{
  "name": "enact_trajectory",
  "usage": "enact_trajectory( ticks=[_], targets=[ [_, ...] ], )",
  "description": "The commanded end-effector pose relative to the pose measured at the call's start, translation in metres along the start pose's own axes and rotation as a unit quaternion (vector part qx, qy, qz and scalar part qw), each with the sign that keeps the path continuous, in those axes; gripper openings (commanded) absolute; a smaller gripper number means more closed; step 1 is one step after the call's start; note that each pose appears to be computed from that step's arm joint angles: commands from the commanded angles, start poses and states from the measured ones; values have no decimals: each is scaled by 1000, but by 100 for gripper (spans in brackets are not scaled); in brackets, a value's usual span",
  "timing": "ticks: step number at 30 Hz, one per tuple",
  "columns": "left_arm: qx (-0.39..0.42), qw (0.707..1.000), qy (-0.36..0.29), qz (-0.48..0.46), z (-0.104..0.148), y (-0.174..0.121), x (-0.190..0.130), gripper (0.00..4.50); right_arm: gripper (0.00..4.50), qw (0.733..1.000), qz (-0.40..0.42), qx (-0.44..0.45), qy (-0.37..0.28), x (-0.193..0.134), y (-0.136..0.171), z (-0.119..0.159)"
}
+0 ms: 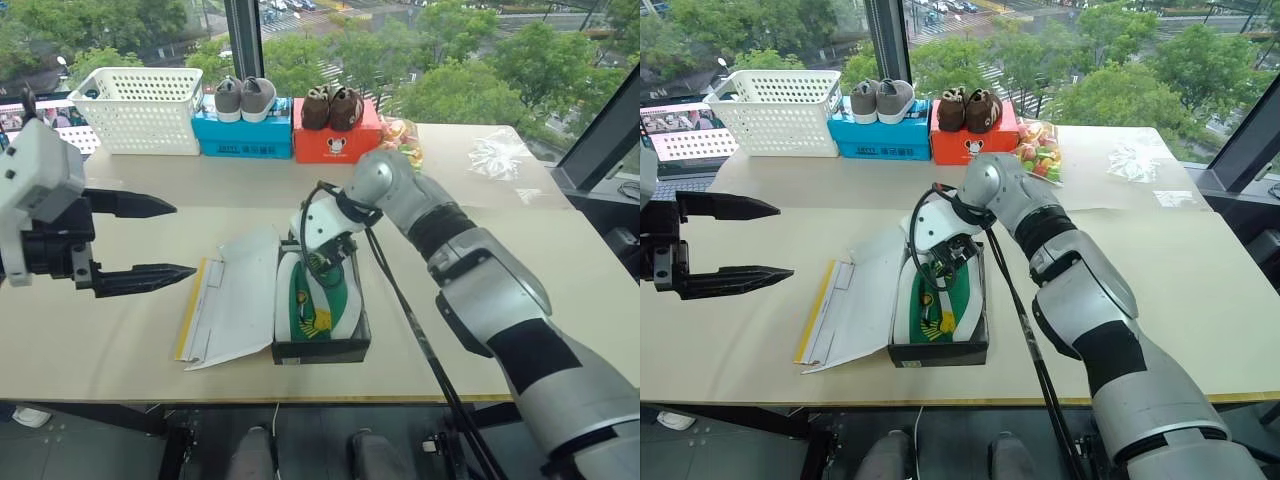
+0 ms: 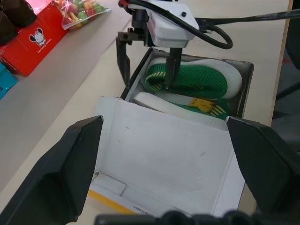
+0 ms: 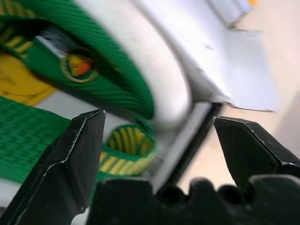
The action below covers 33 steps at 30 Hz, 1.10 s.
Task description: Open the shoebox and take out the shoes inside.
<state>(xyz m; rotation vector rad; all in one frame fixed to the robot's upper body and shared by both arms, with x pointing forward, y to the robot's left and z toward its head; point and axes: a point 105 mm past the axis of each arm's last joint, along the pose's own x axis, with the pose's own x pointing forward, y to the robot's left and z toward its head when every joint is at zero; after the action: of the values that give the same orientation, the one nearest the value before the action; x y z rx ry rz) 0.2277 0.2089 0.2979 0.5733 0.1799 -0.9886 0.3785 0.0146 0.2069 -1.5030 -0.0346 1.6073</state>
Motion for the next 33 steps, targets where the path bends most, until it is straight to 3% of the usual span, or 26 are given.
enact_trajectory(
  ticks=[1, 19, 22, 27, 30, 33],
  targets=[
    [30, 1000, -5, 9, 12, 0, -7, 450, 430, 1000, -4, -5, -8, 0, -3, 5],
    [30, 999, 4, 11, 14, 2, -11, 450, 430, 998, 47, -3, -31, 31, 20, 11],
    [30, 999, 5, 11, 14, 2, -11, 450, 362, 998, 46, 1, -35, 31, 19, 12],
    [30, 999, 5, 10, 13, 2, -10, 450, 184, 999, 30, -12, -40, 22, 10, 18],
    [30, 1000, 4, 8, 12, 3, -9, 450, 88, 996, -17, -84, -13, 15, -4, 23],
    [33, 999, 2, 7, 12, 6, -7, 450, 59, 987, -60, -151, 7, 7, -15, 30]
  ],
)
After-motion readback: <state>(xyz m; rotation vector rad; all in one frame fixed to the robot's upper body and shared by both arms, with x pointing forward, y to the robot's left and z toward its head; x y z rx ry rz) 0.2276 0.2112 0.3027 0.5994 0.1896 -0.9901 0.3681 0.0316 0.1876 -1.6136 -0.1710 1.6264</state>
